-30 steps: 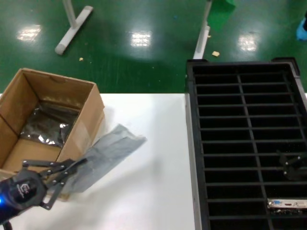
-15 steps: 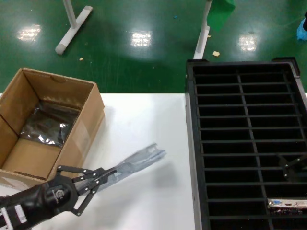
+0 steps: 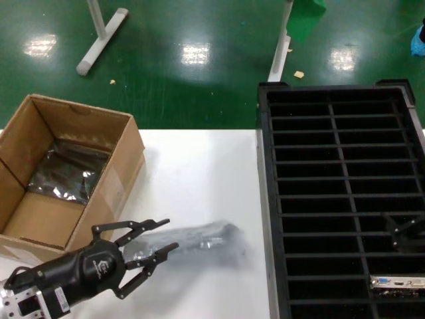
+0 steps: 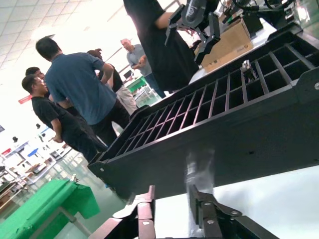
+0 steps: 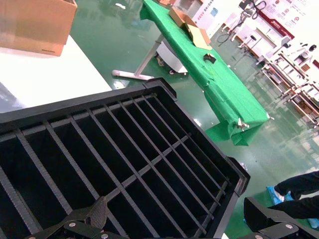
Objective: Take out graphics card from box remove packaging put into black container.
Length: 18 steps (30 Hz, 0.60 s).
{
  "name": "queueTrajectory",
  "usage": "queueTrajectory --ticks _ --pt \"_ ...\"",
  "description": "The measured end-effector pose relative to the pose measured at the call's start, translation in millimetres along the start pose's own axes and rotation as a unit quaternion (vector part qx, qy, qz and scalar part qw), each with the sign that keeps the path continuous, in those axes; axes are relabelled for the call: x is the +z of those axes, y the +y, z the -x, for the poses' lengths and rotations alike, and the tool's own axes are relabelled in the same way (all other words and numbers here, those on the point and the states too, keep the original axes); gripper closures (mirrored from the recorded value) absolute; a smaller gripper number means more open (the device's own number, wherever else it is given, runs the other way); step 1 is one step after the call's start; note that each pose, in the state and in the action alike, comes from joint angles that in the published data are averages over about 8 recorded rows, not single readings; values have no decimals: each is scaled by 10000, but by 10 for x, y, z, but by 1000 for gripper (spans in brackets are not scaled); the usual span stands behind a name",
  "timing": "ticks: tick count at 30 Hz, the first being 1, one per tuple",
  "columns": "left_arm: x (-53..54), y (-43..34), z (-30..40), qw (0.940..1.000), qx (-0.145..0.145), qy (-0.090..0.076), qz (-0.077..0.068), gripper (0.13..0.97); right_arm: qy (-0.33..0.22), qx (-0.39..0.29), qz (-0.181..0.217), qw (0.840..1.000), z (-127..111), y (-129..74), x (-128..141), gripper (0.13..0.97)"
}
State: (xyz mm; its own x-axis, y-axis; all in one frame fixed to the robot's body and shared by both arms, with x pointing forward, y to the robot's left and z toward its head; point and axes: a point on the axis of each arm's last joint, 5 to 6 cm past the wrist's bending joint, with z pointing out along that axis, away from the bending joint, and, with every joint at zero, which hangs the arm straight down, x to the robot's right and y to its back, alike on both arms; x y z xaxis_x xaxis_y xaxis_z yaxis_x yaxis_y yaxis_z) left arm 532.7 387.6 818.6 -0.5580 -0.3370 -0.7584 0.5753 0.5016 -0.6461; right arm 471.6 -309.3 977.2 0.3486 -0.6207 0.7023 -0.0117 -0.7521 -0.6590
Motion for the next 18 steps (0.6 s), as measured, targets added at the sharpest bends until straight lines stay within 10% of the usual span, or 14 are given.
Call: queueTrajectory --ticks 9,18 --pt "18 -187 -92 9997 -9 -249 85 737 0 0 0 10000 0 0 0 130" --pt "10 -421 -120 9908 -769 -1112 -2 527 0 4 -7 10000 1 0 2 130"
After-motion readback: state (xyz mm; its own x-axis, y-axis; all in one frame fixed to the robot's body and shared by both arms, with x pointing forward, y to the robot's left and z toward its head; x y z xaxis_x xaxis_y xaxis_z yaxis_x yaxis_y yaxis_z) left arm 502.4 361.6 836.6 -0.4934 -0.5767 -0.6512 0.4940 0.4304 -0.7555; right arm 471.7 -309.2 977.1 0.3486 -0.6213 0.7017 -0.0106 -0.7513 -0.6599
